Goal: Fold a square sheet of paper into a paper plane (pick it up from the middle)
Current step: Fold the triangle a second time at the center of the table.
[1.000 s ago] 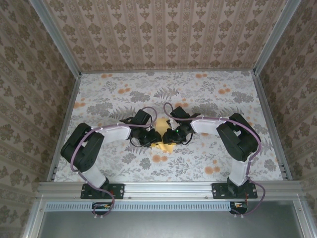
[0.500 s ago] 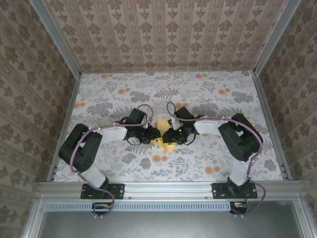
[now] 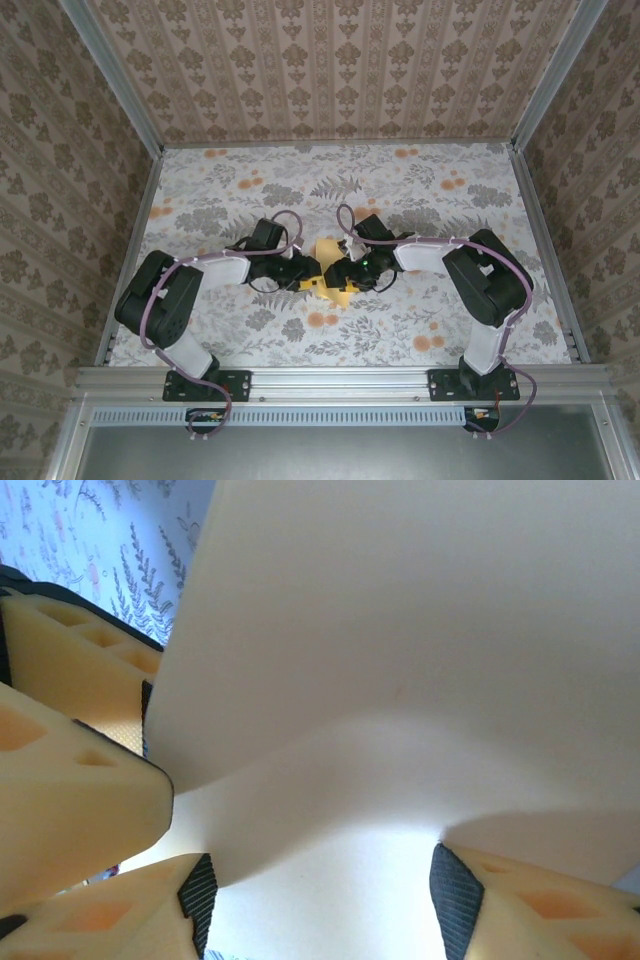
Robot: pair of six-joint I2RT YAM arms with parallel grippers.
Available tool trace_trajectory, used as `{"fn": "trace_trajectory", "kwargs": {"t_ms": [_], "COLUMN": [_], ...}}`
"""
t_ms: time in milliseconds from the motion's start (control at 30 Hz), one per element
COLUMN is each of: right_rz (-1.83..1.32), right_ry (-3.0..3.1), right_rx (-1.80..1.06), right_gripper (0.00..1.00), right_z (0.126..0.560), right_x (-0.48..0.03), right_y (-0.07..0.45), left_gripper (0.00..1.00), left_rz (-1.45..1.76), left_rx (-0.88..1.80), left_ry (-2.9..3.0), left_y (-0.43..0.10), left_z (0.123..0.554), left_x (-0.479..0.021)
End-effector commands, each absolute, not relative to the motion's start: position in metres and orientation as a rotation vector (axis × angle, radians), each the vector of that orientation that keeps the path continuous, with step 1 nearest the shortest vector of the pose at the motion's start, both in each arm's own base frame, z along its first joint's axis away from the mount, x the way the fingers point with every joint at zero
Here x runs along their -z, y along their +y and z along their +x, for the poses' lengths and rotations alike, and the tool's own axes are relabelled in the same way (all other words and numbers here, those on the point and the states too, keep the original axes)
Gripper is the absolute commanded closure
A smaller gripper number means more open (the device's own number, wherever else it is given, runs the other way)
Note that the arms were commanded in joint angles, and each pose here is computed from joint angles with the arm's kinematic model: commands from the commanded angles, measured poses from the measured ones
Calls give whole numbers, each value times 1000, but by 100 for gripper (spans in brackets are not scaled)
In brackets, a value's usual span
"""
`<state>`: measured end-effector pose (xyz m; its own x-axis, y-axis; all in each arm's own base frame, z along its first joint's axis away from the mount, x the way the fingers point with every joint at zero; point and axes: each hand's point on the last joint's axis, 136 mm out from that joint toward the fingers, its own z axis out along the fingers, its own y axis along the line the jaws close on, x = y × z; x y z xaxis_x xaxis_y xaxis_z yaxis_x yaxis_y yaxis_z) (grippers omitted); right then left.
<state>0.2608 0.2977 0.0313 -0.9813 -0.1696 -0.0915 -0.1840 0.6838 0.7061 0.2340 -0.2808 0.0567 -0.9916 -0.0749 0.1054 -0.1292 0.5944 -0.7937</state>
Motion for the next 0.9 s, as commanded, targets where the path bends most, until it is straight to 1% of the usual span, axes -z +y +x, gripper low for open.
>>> {"fn": "trace_trajectory", "kwargs": {"t_ms": [0, 133, 233, 333, 567, 767, 867], "right_rz": [-356, -384, -408, -405, -416, -386, -342], "right_ry": [2965, 2932, 2926, 2945, 2952, 2903, 2889], "right_rx": [-1061, -1102, -1096, -1044, -957, -1007, -1079], "right_gripper": [28, 21, 19, 19, 19, 21, 25], "right_z": [240, 240, 240, 241, 242, 251, 254], "right_x": [5, 1, 2, 6, 7, -10, -16], "right_y": [276, 280, 280, 276, 269, 275, 280], "left_gripper": [67, 67, 68, 68, 74, 74, 76], "left_rz": [185, 187, 189, 197, 203, 196, 187], "left_rx": [-1397, -1392, -1391, -1392, -1415, -1452, -1495], "left_ry": [-2792, -2791, -2790, -2790, -2779, -2775, -2766], "left_y": [-287, -287, -287, -286, -287, -286, -286], "left_z": [242, 242, 243, 243, 244, 246, 247], "left_x": [-52, -50, -49, -48, -51, -53, -58]}}
